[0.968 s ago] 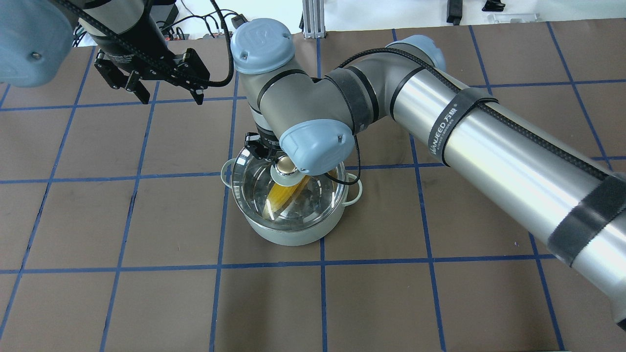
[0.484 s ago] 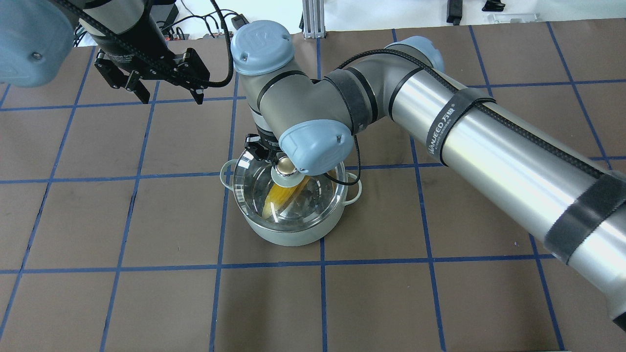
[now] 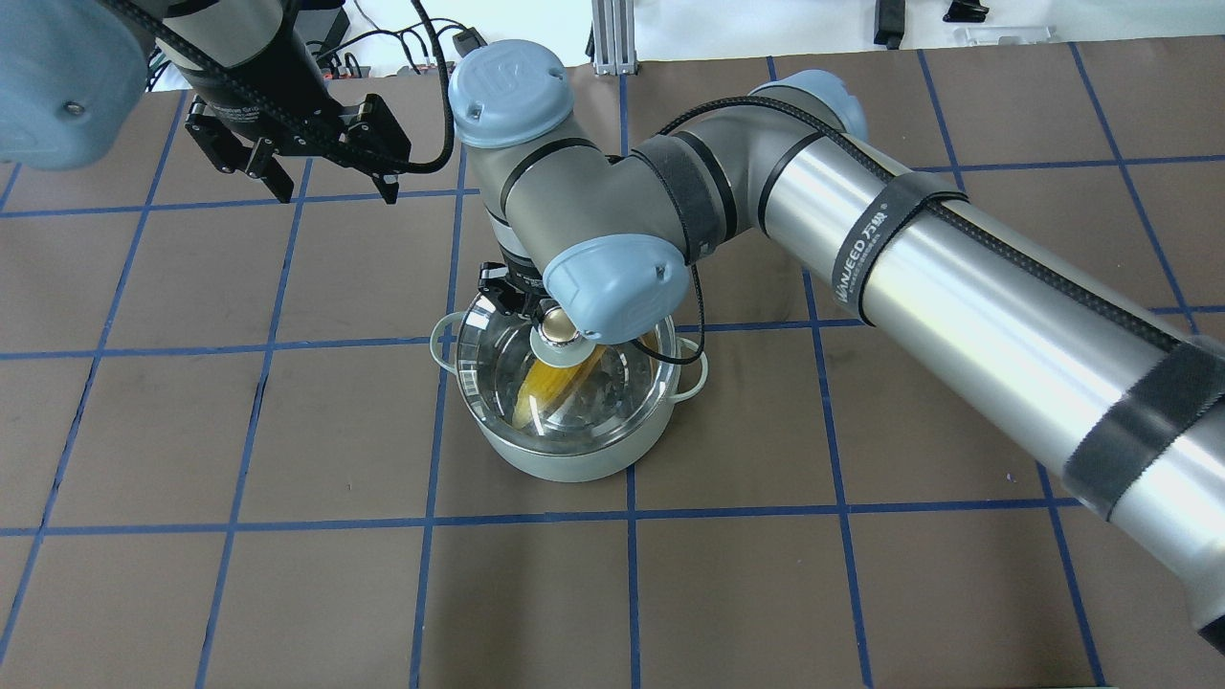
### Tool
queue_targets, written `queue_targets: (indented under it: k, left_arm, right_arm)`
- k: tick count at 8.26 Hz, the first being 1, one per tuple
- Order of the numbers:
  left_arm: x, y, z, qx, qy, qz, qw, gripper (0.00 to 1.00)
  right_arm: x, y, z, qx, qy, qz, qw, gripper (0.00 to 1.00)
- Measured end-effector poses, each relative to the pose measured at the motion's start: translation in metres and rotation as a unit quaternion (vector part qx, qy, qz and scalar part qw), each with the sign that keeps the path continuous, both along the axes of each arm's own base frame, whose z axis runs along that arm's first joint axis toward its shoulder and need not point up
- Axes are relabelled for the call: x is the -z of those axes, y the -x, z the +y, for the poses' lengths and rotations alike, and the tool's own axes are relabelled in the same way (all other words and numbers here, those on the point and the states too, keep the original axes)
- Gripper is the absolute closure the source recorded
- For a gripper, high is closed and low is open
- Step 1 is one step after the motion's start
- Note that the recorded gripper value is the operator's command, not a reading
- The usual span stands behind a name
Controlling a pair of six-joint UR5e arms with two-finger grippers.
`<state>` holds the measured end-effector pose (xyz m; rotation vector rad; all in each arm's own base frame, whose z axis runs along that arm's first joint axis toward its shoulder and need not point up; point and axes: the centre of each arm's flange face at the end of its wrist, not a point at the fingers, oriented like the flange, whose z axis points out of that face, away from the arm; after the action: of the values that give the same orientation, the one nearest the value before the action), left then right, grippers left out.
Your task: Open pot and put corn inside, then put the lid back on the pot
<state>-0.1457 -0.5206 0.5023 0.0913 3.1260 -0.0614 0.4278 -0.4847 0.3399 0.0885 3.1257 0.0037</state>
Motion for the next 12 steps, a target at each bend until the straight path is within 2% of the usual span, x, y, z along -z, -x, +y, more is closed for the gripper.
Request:
queue_targets:
  k: [3, 6, 8, 9, 10, 12]
  left_arm:
    - [0.0, 0.0, 0.0, -0.001, 0.0, 0.001, 1.0, 0.0]
    - [-0.001, 0.001, 0.001, 0.0, 0.0, 0.0, 1.0, 0.0]
    - [-0.001, 0.001, 0.001, 0.0, 0.001, 0.0, 1.0, 0.0]
    - [-0.002, 0.001, 0.002, 0.0, 0.001, 0.0, 1.0, 0.0]
    - [-0.001, 0.001, 0.002, 0.0, 0.0, 0.0, 1.0, 0.0]
    - [0.001, 0.001, 0.002, 0.0, -0.002, -0.001, 1.0, 0.0]
  right_arm:
    - [-0.002, 0.0, 0.001, 0.0, 0.0, -0.002, 1.0, 0.59]
    - [-0.002, 0.0, 0.0, 0.0, 0.001, -0.003, 1.0, 0.31]
    - [-0.001, 0.0, 0.0, -0.003, 0.002, -0.002, 1.0, 0.25]
    - [-0.002, 0.0, 0.0, -0.005, 0.003, -0.002, 1.0, 0.17]
    - [-0.006, 0.003, -0.002, -0.004, 0.007, -0.003, 1.0, 0.0]
    - [-0.041, 0.022, -0.003, -0.001, 0.034, -0.011, 0.9994, 0.0]
